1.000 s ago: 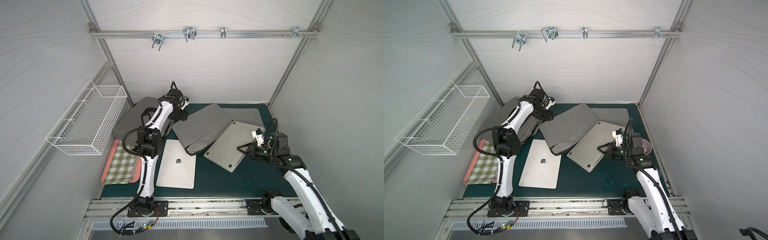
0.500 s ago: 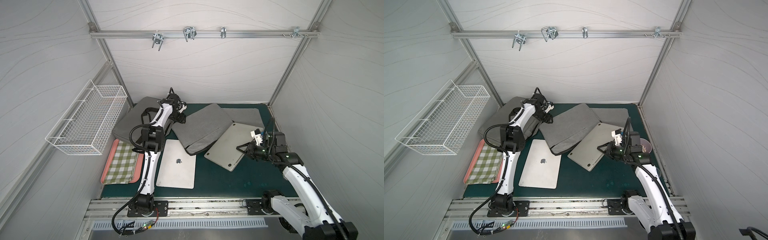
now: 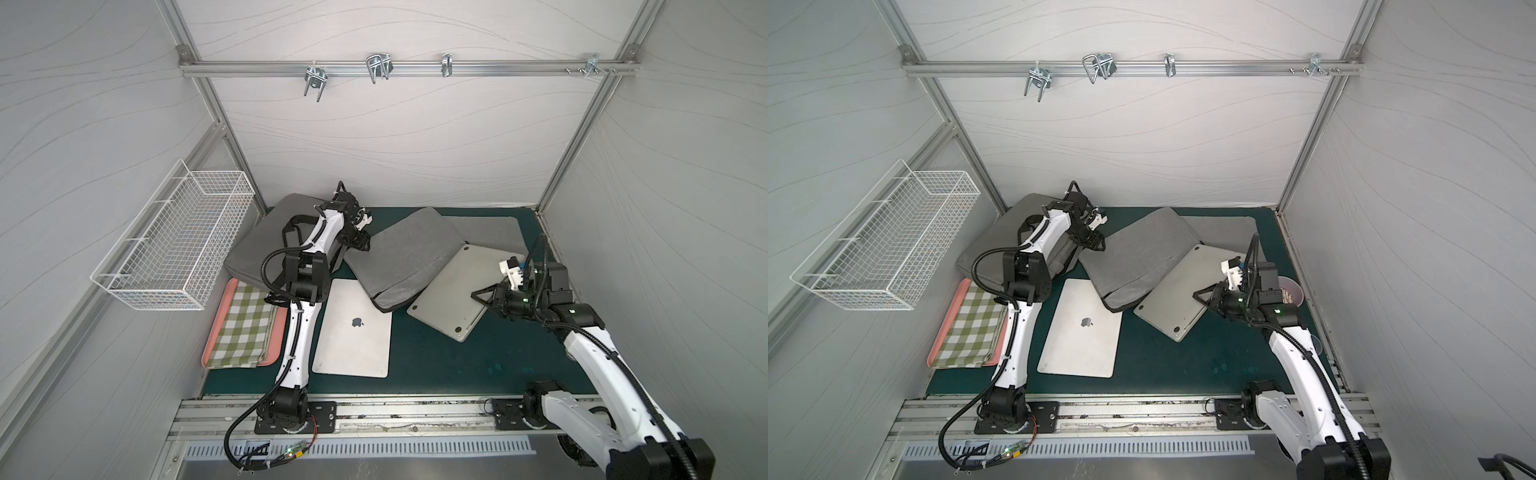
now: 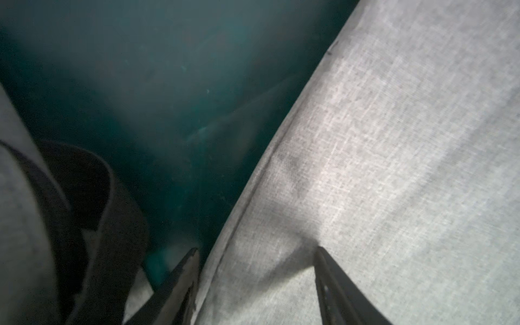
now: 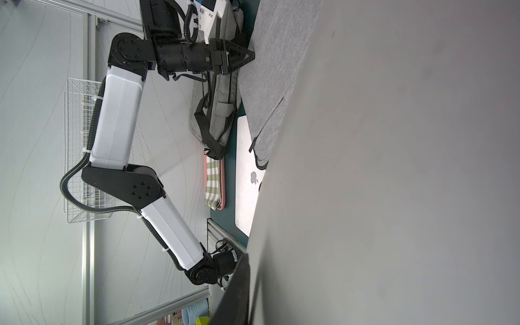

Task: Open the zippered laptop bag and take out the laptop
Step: Pick up the zippered laptop bag.

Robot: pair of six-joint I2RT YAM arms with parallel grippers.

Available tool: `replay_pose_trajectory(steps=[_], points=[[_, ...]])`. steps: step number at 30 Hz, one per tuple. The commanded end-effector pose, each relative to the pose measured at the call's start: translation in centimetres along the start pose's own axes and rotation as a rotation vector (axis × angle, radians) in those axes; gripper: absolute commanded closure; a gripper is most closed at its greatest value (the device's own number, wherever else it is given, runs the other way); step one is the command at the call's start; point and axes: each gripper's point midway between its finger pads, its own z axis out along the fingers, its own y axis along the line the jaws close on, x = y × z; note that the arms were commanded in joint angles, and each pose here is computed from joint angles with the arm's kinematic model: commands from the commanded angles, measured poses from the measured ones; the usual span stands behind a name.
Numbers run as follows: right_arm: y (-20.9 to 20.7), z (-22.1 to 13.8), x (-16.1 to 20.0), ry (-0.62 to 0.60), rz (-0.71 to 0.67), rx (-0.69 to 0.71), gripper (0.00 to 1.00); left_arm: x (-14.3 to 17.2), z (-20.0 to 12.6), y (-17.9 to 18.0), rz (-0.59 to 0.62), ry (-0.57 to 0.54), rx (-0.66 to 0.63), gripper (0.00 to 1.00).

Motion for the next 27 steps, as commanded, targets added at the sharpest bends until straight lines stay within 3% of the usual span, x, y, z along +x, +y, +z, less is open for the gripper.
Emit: replay_pose_trajectory(steps=[1,10,11,13,15,17,23,27], points=[[3.9,-0.8,-1.8,-0.068,-0.165,-0.122,1.00,4.0,2.2,-1.1,0.028,0.178,-0.029,0.38],[3.6,-0.5,-1.5,-0.063,-0.161,-0.124,1.00,6.6,1.7,-1.9,-0.009,0.260,-0.039,0.44],[3.7,-0.5,-1.5,-0.064,-0.164,-0.125,1.00,7.0,2.0,-1.8,-0.015,0.277,-0.047,0.47],[3.6,-0.5,-1.5,-0.064,-0.163,-0.124,1.00,7.7,2.4,-1.3,-0.016,0.314,-0.077,0.65],[3.6,-0.5,-1.5,-0.065,-0.161,-0.123,1.00,7.7,2.6,-0.4,-0.001,0.335,-0.159,0.75],[3.5,-0.4,-1.5,-0.061,-0.157,-0.122,1.00,7.4,2.2,0.3,0.021,0.342,-0.228,0.80],[3.5,-0.3,-1.5,-0.067,-0.160,-0.126,1.00,6.1,1.0,-0.4,0.030,0.294,-0.227,1.00],[3.5,-0.4,-1.6,-0.072,-0.163,-0.127,1.00,4.7,-1.3,-1.5,0.043,0.233,-0.228,1.00]])
